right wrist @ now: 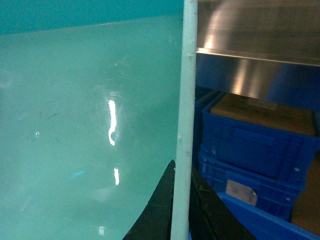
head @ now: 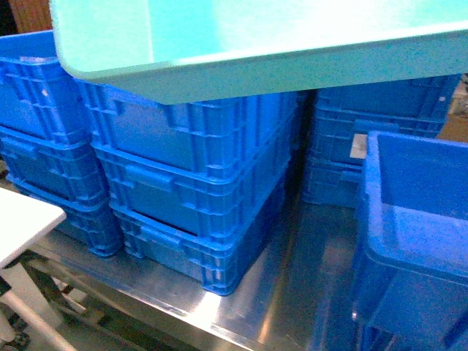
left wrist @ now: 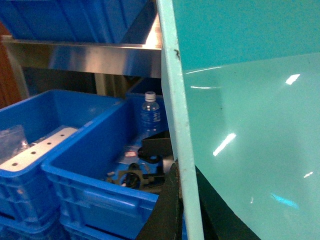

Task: Stack blue boxes stably on right

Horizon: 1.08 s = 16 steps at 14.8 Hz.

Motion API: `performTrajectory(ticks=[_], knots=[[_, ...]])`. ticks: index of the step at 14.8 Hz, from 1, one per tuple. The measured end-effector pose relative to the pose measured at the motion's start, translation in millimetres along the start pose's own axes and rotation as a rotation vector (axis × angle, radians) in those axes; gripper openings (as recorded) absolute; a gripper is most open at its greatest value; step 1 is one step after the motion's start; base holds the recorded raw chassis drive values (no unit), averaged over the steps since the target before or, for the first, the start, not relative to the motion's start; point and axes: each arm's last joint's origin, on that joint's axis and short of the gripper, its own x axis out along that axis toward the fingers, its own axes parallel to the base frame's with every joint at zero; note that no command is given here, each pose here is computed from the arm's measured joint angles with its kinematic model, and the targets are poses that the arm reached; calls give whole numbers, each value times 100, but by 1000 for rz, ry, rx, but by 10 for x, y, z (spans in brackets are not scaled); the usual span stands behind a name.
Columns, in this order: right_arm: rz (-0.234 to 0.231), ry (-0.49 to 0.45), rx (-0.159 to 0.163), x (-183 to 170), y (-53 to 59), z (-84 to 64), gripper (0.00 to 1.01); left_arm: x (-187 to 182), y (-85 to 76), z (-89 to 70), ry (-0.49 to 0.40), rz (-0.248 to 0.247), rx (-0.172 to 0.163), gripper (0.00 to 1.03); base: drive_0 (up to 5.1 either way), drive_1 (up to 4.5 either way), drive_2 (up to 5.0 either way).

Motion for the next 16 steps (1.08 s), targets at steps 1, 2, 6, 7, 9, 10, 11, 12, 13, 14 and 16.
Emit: performTrajectory(ticks=[1, 2, 6, 7, 9, 10, 11, 12, 13, 14, 16], knots=[[0, -1, 0, 0, 0, 1, 7, 0, 0, 1, -1, 0, 0, 2, 296, -566, -196], [0, -2, -1, 0, 0, 2, 7, 0, 0, 1, -1, 0, -1, 2, 290, -572, -203], [0, -2, 0, 0, 0, -1, 7, 0, 0, 1, -1, 0, 0, 2, 290, -572, -203], [-1, 1, 1, -1, 0, -3, 7, 0, 0, 1, -1, 0, 0, 2, 303, -557, -191], [0, 1, 1, 0, 0, -4, 7, 0, 0, 1, -1, -1, 0, 2, 308, -553, -186], [0, 1, 1, 0, 0, -4, 7, 0, 0, 1, -1, -1, 0, 2, 312, -549, -182], [-1, 0, 1, -2, 0, -2, 7, 0, 0, 1, -1, 0, 0, 2, 312, -549, -182], [0, 0, 1, -2, 0, -1, 7, 0, 0, 0, 0, -1, 0, 2, 0, 0, 0], [-3, 1, 1, -5, -4, -4, 7, 0, -1, 7, -6, -1, -2, 2, 41, 41, 41], [-2, 1, 1, -4, -2, -3, 7, -2, -4, -2, 0, -2, 0, 2, 50, 50, 50], [-2, 4, 2, -3, -3, -8, 7, -2, -4, -2, 0, -2, 0, 2, 3, 211, -204]])
